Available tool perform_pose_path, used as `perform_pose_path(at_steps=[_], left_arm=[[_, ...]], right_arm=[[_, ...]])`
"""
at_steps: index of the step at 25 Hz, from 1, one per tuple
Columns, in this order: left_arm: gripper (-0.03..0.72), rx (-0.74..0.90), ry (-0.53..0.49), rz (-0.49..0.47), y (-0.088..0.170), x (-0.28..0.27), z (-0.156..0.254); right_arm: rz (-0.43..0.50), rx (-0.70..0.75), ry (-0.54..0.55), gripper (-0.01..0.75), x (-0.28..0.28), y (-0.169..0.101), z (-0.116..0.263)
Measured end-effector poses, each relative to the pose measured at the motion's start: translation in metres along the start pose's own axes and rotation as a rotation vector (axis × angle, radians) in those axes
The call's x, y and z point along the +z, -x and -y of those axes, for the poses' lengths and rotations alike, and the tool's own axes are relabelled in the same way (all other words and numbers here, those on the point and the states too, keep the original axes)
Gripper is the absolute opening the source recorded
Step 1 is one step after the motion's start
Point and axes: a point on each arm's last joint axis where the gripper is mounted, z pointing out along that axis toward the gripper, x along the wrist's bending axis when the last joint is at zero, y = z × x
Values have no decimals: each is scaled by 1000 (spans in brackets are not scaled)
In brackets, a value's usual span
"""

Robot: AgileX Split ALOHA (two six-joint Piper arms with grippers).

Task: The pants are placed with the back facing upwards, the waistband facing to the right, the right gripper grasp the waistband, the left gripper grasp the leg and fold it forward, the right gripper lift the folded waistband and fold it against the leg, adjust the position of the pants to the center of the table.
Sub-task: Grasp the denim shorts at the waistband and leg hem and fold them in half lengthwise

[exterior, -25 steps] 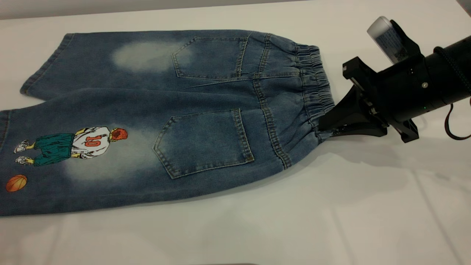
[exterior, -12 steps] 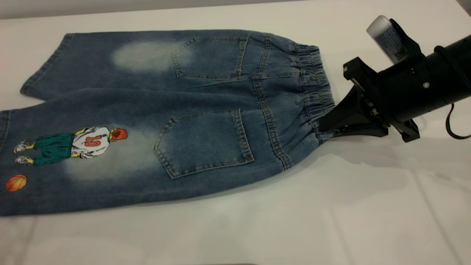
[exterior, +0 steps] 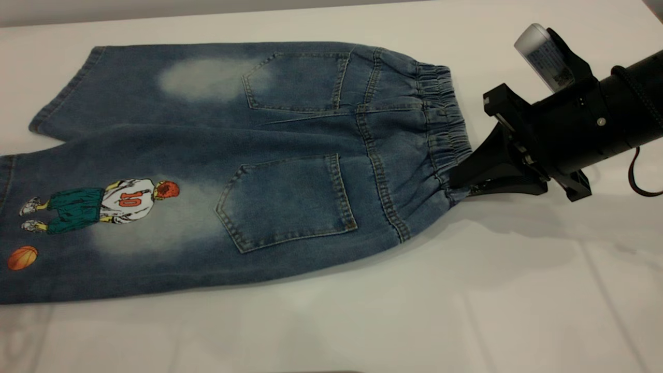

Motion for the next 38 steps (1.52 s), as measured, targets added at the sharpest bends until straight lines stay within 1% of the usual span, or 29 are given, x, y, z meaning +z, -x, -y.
perform_pose_path(at_steps=[6, 11, 18, 23, 26, 27, 29, 33, 34, 35, 36, 38], left_arm=[[525, 20, -71, 33, 7, 33, 8], [524, 41, -143, 27, 9, 54, 18], [524, 121, -133, 27, 9, 56, 15], [524, 150, -133, 26, 9, 56, 15], [507, 161, -135, 22, 9, 56, 15], [493, 167, -135, 22, 9, 56, 15], [432, 181, -133, 28, 9, 57, 15], [221, 191, -117, 48, 11, 58, 14], [144, 193, -114, 54, 12, 59, 14], [85, 195, -110, 60, 13, 59, 14], [56, 196, -109, 63, 13, 59, 14], [39, 197, -107, 64, 13, 59, 14]], right_arm=[[0, -1, -1, 37, 0, 0, 0], [0, -1, -1, 37, 0, 0, 0], [-1, -2, -2, 37, 0, 0, 0], [-1, -2, -2, 37, 0, 0, 0], [-1, -2, -2, 37, 0, 0, 0], [-1, -2, -2, 37, 0, 0, 0], [-1, -2, -2, 37, 0, 0, 0], [-3, -3, -4, 37, 0, 0, 0], [-4, -3, -4, 37, 0, 0, 0], [-7, -4, -6, 37, 0, -1, 1], [-9, -5, -7, 37, 0, -1, 1], [-10, -5, -7, 37, 0, -1, 1]])
